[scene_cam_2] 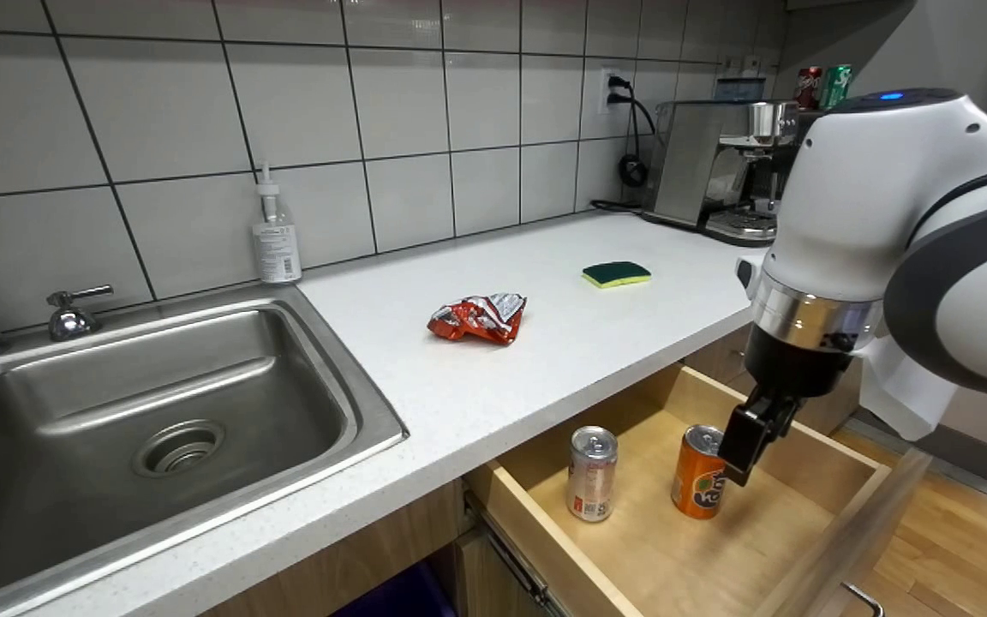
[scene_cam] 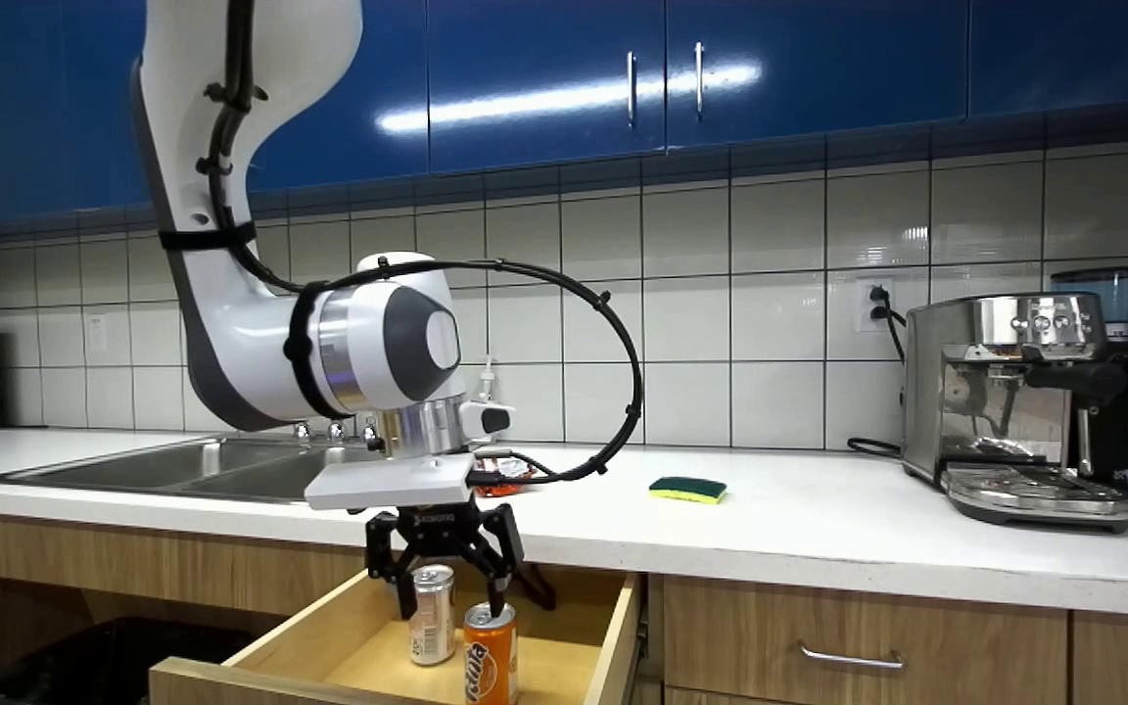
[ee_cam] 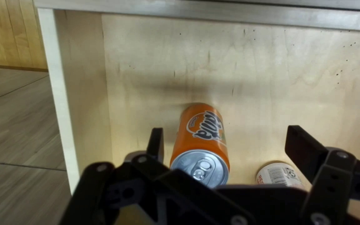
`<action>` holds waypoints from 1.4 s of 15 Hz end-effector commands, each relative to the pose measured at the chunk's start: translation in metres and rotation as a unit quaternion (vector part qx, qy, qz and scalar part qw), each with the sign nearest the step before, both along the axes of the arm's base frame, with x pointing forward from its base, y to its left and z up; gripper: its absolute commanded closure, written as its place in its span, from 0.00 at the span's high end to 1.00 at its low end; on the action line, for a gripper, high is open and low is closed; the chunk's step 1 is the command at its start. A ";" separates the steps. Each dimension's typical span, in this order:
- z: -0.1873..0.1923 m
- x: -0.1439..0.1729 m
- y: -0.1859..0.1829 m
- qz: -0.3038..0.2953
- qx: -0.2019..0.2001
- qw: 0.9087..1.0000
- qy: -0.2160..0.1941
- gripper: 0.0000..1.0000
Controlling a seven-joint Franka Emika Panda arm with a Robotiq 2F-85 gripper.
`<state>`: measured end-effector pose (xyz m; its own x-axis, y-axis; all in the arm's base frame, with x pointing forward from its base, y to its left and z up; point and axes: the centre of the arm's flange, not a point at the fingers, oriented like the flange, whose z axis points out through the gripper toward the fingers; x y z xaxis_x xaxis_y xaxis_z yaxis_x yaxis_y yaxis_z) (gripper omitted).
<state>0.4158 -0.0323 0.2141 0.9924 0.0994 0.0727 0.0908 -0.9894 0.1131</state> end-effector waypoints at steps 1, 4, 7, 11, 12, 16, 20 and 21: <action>0.018 -0.026 0.010 -0.024 0.010 1.000 0.006 1.00; 0.020 -0.041 0.015 -0.035 0.022 0.999 0.021 1.00; 0.021 -0.051 0.019 -0.053 0.035 0.997 0.040 1.00; 0.023 -0.055 0.022 -0.074 0.041 0.995 0.060 1.00; 0.022 -0.056 0.021 -0.076 0.040 0.994 0.067 1.00; 0.021 -0.058 0.018 -0.071 0.044 0.990 0.110 1.00; 0.018 -0.065 0.016 -0.063 0.047 0.984 0.162 1.00; 0.018 -0.067 0.015 -0.062 0.045 0.982 0.174 1.00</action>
<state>0.3612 -0.0131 0.2182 0.9760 -0.0359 -0.2150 -0.0307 -0.9991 0.0276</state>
